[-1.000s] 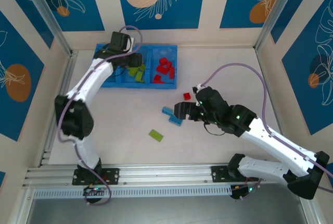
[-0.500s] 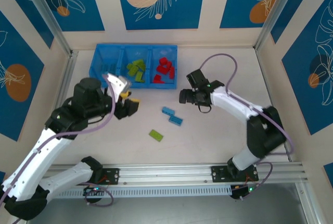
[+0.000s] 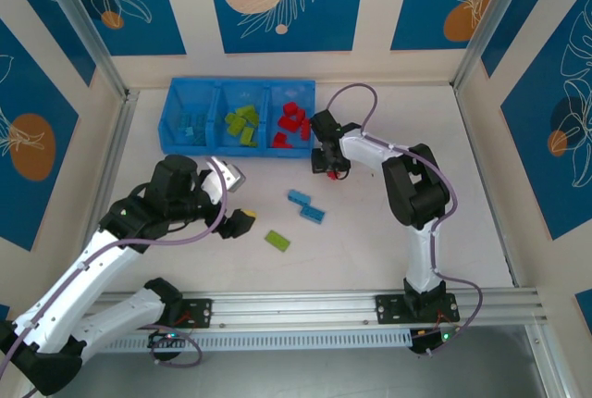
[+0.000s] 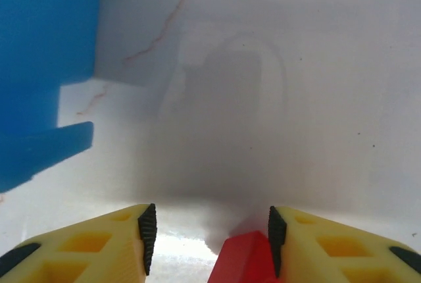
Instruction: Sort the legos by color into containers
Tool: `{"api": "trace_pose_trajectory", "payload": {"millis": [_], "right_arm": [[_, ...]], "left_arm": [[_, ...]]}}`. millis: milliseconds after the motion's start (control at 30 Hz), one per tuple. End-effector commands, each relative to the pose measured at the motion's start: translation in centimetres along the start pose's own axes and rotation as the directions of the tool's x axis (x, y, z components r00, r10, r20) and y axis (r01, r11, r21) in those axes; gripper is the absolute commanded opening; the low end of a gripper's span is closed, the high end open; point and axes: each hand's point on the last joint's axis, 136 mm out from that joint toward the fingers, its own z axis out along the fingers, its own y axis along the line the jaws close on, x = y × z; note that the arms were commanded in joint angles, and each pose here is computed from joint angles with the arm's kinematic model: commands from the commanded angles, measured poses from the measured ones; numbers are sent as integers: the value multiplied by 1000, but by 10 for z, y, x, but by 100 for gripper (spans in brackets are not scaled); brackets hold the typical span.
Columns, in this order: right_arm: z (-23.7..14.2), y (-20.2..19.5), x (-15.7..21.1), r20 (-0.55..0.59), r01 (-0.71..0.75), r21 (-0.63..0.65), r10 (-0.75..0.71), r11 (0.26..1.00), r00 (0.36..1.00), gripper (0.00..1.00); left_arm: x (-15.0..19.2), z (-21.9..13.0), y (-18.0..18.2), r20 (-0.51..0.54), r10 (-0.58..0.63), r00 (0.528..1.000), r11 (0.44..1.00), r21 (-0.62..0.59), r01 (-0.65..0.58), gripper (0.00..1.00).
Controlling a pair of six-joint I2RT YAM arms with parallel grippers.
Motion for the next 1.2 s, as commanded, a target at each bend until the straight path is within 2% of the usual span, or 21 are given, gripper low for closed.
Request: {"api": "trace_pose_trajectory", "payload": {"millis": [0, 133, 333, 367, 400, 433, 467, 533, 633, 800, 1033, 1100, 1167], "right_arm": [[2, -9, 13, -31, 1, 27, 0, 1000, 1000, 44], [2, -11, 27, -54, -1, 21, 2, 1000, 999, 37], [-10, -10, 44, -57, -15, -1, 15, 1000, 998, 37], [-13, -8, 48, -60, -17, -12, 17, 1000, 998, 40], [-15, -6, 50, -59, -13, -20, 12, 1000, 998, 49], [-17, -5, 54, -60, -8, -31, 6, 1000, 998, 62], [-19, -2, 57, -62, -1, -43, -2, 999, 998, 69], [-21, 0, 63, -74, 6, -53, -10, 999, 997, 70], [-18, -4, 76, -97, -5, -31, 2, 999, 995, 66], [-8, -13, 87, -112, -18, 7, 18, 1000, 993, 46], [-9, -6, 76, -86, -4, -12, 3, 1000, 996, 31], [-13, -4, 72, -73, -1, -16, 0, 1000, 997, 24], [-24, -2, 68, -41, -1, -14, 0, 1000, 999, 21]], "left_arm": [[4, 2, 2, -10, 31, 999, 999, -16, -31, 100], [4, 2, 2, -7, 34, 999, 999, -19, -34, 100], [5, 2, 5, -8, 33, 999, 999, -35, -33, 100], [6, 2, 5, -9, 32, 999, 999, -35, -32, 100], [6, 2, 5, -8, 33, 999, 999, -35, -33, 100], [6, 2, 5, -8, 31, 999, 999, -37, -31, 100], [6, 2, 6, -10, 30, 999, 999, -37, -30, 100], [6, 3, 6, -14, 29, 999, 999, -38, -29, 100], [8, 4, 7, -23, 26, 999, 999, -44, -27, 100], [7, 4, 8, -20, 24, 999, 998, -49, -25, 100], [9, 6, 8, -31, 19, 999, 999, -46, -20, 100], [9, 5, 9, -29, 18, 999, 998, -52, -19, 100], [10, 5, 9, -28, 19, 999, 998, -57, -20, 100]]}}
